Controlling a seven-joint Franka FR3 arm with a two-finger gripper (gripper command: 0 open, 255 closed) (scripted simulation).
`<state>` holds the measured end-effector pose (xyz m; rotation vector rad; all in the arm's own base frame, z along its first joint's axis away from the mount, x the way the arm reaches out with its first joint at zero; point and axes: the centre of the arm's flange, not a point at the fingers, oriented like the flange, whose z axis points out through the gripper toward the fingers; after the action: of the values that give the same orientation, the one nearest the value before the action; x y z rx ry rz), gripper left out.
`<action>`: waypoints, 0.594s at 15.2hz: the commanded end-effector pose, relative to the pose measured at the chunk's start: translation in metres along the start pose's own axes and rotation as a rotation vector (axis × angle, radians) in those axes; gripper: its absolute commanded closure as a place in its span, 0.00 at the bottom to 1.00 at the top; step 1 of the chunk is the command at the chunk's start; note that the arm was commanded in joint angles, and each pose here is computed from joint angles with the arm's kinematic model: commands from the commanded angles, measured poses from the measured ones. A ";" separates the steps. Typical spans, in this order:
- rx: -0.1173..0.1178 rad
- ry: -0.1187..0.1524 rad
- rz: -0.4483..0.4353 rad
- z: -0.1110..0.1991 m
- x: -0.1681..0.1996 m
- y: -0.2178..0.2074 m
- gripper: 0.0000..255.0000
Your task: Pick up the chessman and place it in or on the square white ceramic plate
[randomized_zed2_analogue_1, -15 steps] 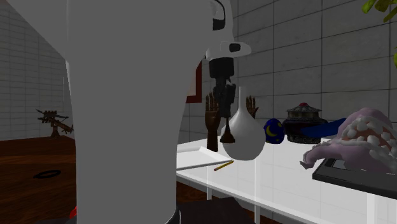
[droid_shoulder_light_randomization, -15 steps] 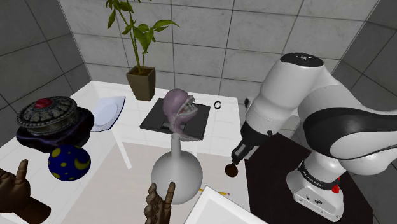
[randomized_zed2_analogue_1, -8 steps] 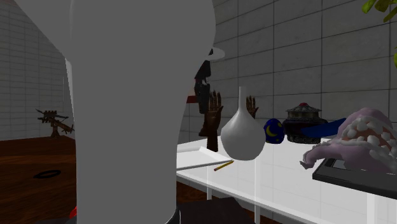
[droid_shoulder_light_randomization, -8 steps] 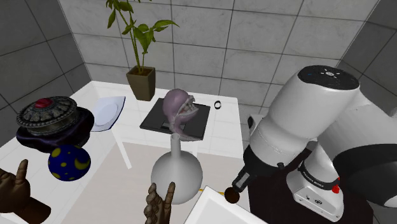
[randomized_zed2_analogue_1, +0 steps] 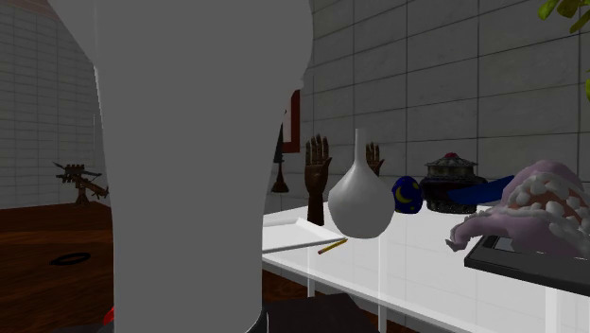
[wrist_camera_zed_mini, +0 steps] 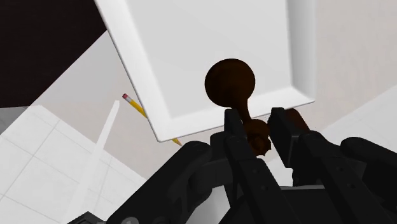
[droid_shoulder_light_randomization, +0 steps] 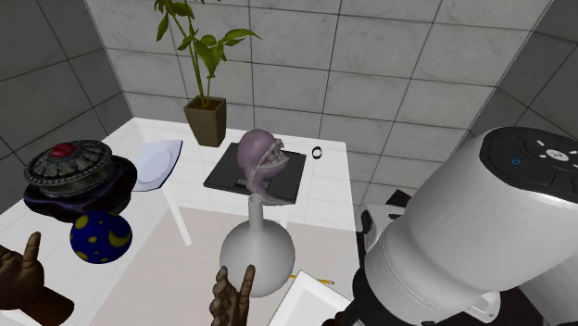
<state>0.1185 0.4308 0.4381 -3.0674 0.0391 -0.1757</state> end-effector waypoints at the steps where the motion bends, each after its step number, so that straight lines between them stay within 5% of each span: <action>1: 0.000 -0.001 0.001 0.006 -0.006 -0.005 1.00; 9: 0.000 -0.001 0.001 0.048 -0.011 -0.002 1.00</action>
<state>0.1133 0.4366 0.3945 -3.0677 0.0412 -0.1739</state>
